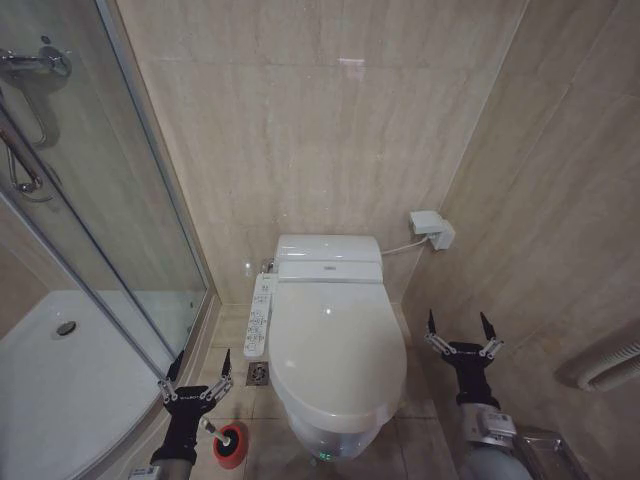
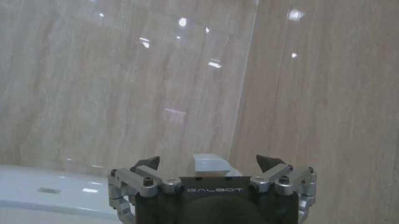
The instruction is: Open the toilet lid, clean the toilet bowl with a toilet brush, close the toilet lid, and flush.
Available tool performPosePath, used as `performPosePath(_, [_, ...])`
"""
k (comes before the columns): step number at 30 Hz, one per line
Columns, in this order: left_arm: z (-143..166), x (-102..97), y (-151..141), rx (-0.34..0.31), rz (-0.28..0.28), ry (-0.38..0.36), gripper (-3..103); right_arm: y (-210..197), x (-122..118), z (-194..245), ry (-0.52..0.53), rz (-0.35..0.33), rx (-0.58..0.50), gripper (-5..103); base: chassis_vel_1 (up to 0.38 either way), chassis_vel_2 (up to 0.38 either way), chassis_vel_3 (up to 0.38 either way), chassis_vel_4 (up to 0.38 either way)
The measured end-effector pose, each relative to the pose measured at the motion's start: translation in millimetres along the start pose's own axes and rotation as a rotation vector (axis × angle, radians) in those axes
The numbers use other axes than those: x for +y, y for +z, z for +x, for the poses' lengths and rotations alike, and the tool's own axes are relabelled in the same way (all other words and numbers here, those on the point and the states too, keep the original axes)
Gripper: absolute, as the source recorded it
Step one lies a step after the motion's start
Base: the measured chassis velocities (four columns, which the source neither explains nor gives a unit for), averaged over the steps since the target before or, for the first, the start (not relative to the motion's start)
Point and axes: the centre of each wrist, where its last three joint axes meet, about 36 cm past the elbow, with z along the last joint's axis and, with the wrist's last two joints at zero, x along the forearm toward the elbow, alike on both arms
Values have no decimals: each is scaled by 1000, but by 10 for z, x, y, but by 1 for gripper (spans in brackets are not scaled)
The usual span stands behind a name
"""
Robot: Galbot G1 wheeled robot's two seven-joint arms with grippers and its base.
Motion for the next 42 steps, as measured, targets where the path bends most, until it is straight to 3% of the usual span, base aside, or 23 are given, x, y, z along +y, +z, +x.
performPosePath(42, [0, 0, 0, 0, 0, 0, 94, -80, 38, 14, 32, -11, -7, 100, 0, 0, 0, 0])
